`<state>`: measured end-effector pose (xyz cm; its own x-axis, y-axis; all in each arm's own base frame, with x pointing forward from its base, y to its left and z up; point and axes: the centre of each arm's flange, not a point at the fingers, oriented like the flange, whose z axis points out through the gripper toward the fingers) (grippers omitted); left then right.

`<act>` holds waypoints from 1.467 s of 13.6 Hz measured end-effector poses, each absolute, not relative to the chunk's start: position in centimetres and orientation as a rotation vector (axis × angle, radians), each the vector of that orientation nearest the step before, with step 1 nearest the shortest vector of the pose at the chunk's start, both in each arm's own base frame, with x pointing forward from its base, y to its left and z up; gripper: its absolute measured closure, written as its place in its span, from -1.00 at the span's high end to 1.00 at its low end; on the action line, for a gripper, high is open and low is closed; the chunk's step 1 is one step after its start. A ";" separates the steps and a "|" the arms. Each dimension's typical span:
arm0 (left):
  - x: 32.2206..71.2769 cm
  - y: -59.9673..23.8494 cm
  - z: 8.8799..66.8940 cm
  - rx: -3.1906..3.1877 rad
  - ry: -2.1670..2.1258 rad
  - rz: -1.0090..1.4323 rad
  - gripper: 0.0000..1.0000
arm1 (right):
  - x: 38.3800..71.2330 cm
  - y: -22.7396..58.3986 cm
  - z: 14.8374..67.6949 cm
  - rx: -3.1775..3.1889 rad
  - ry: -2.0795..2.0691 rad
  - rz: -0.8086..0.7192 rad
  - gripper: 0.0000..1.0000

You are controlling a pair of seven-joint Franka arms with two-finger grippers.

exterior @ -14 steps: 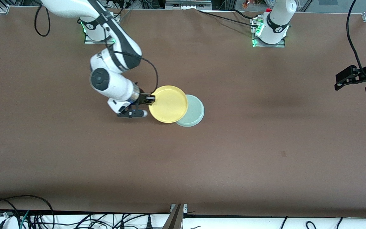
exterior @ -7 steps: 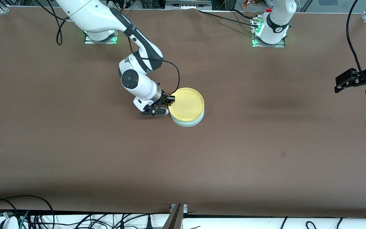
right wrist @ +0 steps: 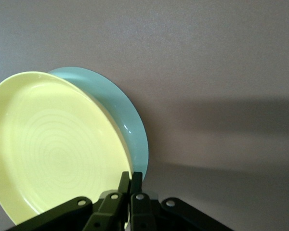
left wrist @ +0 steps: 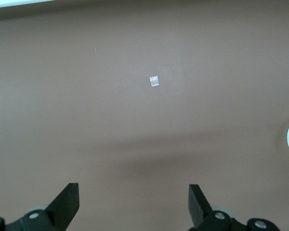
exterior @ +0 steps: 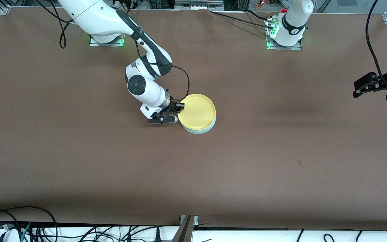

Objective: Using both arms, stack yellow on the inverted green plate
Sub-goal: 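Open the right gripper and release the yellow plate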

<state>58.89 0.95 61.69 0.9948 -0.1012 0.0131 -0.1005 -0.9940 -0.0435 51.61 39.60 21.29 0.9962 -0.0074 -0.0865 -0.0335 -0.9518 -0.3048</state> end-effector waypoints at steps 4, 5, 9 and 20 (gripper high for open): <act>58.9 0.9 61.7 -3.095 0.157 -0.023 1.00 | 51.7 39.6 21.0 -2.825 0.034 0.114 -0.96; 58.9 0.9 61.7 -3.095 0.157 -0.023 1.00 | 51.7 39.6 21.1 -2.824 0.034 0.110 -0.96; 59.1 0.9 61.3 -3.096 0.158 -0.013 1.00 | 51.7 39.6 21.0 -2.823 0.035 0.109 -0.82; 59.5 0.9 60.7 -3.097 0.158 0.001 1.00 | 55.6 36.6 26.7 -2.816 0.092 -0.057 1.00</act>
<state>59.46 0.92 60.69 0.9948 -0.1015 -0.0028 -0.1016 -0.9940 -0.0408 55.63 36.63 26.68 0.9971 -0.0699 0.0288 -0.0571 -0.9459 -0.3193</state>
